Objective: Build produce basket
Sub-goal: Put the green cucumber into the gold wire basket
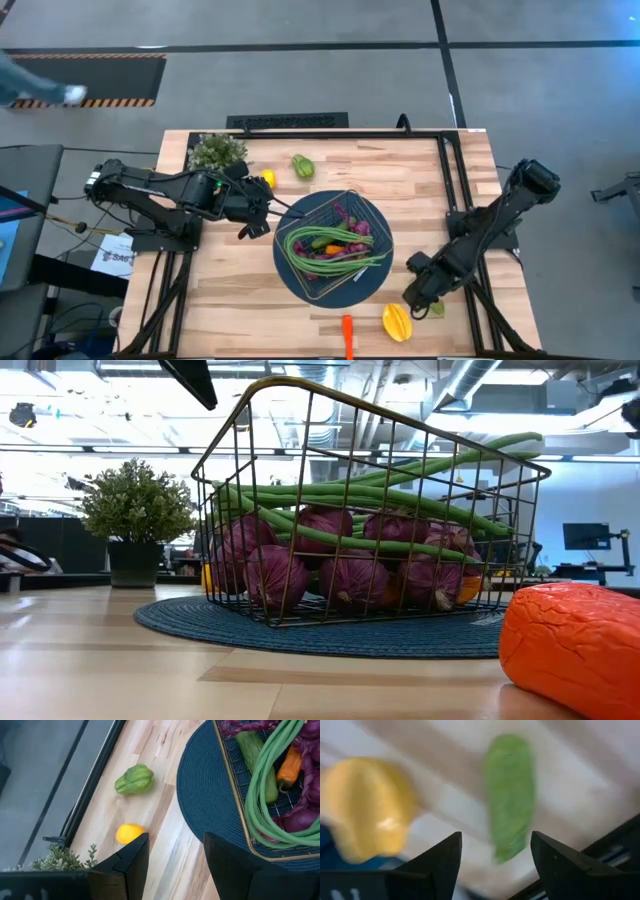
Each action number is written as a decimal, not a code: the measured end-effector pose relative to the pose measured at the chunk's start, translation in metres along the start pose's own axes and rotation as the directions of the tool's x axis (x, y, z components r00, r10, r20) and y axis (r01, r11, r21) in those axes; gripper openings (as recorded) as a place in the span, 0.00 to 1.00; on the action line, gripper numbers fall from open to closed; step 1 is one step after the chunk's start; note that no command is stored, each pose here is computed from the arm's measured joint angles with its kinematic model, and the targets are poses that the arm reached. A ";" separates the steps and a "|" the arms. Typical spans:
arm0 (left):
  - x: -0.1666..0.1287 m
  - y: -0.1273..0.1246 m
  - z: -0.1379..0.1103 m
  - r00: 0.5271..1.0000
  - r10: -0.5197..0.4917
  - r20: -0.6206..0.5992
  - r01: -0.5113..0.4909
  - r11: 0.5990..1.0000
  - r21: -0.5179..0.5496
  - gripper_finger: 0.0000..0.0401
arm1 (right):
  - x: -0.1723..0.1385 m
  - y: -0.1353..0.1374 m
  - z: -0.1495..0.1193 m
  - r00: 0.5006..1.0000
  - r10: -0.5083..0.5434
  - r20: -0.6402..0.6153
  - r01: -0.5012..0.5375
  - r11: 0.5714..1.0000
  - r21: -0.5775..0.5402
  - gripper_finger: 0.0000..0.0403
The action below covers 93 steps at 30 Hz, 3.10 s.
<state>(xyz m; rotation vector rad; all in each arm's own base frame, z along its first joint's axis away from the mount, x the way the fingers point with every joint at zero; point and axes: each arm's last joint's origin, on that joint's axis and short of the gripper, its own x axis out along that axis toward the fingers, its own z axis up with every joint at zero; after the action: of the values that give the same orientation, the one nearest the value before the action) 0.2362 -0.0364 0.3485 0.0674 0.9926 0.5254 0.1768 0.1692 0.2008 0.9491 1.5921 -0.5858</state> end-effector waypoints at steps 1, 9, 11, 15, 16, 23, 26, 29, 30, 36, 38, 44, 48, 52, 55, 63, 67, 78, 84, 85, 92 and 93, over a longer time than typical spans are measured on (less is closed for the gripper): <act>0.000 0.000 0.000 1.000 0.000 0.000 0.000 1.000 -0.003 0.44 | 0.005 0.000 0.001 1.000 -0.029 -0.002 0.029 1.000 -0.004 0.64; 0.000 0.000 0.000 1.000 0.000 0.000 0.000 1.000 -0.006 0.44 | 0.044 0.014 0.009 0.992 -0.125 0.001 0.125 0.990 -0.068 0.64; 0.000 0.000 0.000 1.000 -0.001 0.002 0.001 1.000 -0.008 0.44 | 0.054 0.016 0.012 0.989 -0.147 0.003 0.147 0.986 -0.083 0.64; 0.000 -0.001 0.001 1.000 -0.004 0.008 0.005 1.000 -0.016 0.44 | 0.069 0.023 0.017 0.987 -0.155 -0.041 0.151 0.983 -0.101 0.63; 0.000 0.000 0.001 1.000 -0.005 0.008 0.005 1.000 -0.019 0.44 | 0.071 0.025 0.019 0.985 -0.160 -0.058 0.154 0.983 -0.097 0.62; 0.000 0.000 0.001 1.000 -0.004 0.005 0.004 1.000 -0.025 0.44 | 0.066 0.029 0.028 0.986 -0.135 -0.102 0.119 0.981 -0.151 0.32; 0.000 0.000 0.001 1.000 -0.004 0.005 0.004 1.000 -0.025 0.44 | 0.048 0.028 0.031 0.990 -0.101 -0.096 0.086 0.986 -0.145 0.31; 0.000 -0.001 0.001 1.000 -0.010 0.002 0.010 1.000 -0.024 0.44 | 0.022 0.024 0.031 0.996 -0.064 -0.062 0.055 0.989 -0.134 0.31; 0.000 -0.001 0.001 1.000 -0.010 0.002 0.010 1.000 -0.024 0.44 | 0.011 0.021 0.031 0.997 -0.060 -0.045 0.054 0.991 -0.121 0.31; 0.000 -0.001 0.001 1.000 -0.010 0.001 0.010 1.000 -0.023 0.44 | -0.073 0.008 0.030 0.988 0.043 0.151 -0.028 0.995 -0.100 0.31; 0.000 -0.001 0.001 1.000 -0.010 0.001 0.010 1.000 -0.022 0.44 | -0.102 0.002 0.033 0.964 0.078 0.254 -0.053 0.993 -0.103 0.31; 0.000 -0.001 0.000 1.000 -0.027 -0.006 0.027 0.999 -0.021 0.44 | -0.168 -0.002 0.055 0.861 0.179 0.477 -0.089 0.975 -0.206 0.31; 0.000 -0.001 0.000 1.000 -0.028 -0.007 0.028 0.999 -0.021 0.44 | -0.192 0.010 0.084 0.809 0.221 0.545 -0.057 0.952 -0.301 0.31; 0.000 -0.001 0.000 1.000 -0.028 -0.007 0.028 0.999 -0.021 0.44 | -0.197 0.034 0.119 0.783 0.284 0.553 -0.035 0.909 -0.416 0.31; 0.000 -0.001 0.000 1.000 -0.029 -0.007 0.029 0.999 -0.021 0.44 | -0.188 0.051 0.145 0.800 0.300 0.520 -0.018 0.878 -0.478 0.31; 0.000 -0.001 0.000 0.999 -0.042 -0.014 0.042 0.999 -0.013 0.44 | -0.128 0.086 0.192 0.901 0.182 0.393 0.051 0.857 -0.513 0.31; 0.000 -0.001 0.000 0.999 -0.043 -0.014 0.043 0.999 -0.013 0.44 | -0.098 0.097 0.203 0.931 0.121 0.343 0.083 0.848 -0.524 0.31; 0.000 -0.001 0.000 0.999 -0.044 -0.015 0.044 0.999 -0.012 0.44 | -0.073 0.104 0.213 0.947 0.054 0.316 0.126 0.844 -0.522 0.31; 0.000 -0.002 0.000 0.998 -0.052 -0.018 0.052 0.999 -0.005 0.44 | -0.076 0.104 0.210 0.945 0.060 0.323 0.128 0.837 -0.532 0.35; 0.000 -0.002 0.000 0.998 -0.052 -0.018 0.052 0.999 -0.005 0.44 | -0.075 0.104 0.209 0.946 0.058 0.320 0.128 0.839 -0.529 0.41; 0.000 -0.002 0.000 0.998 -0.053 -0.018 0.053 0.999 -0.005 0.44 | -0.075 0.105 0.209 0.948 0.063 0.311 0.102 0.867 -0.488 0.86; 0.000 -0.002 0.000 0.998 -0.053 -0.019 0.053 0.999 -0.005 0.44 | -0.077 0.105 0.208 0.949 0.058 0.309 0.105 0.868 -0.486 0.89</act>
<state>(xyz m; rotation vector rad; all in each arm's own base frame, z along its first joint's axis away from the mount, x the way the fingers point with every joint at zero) 0.2369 -0.0379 0.3480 0.0318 1.0088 0.4800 0.3832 0.0417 0.2368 0.4195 1.3667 -0.2945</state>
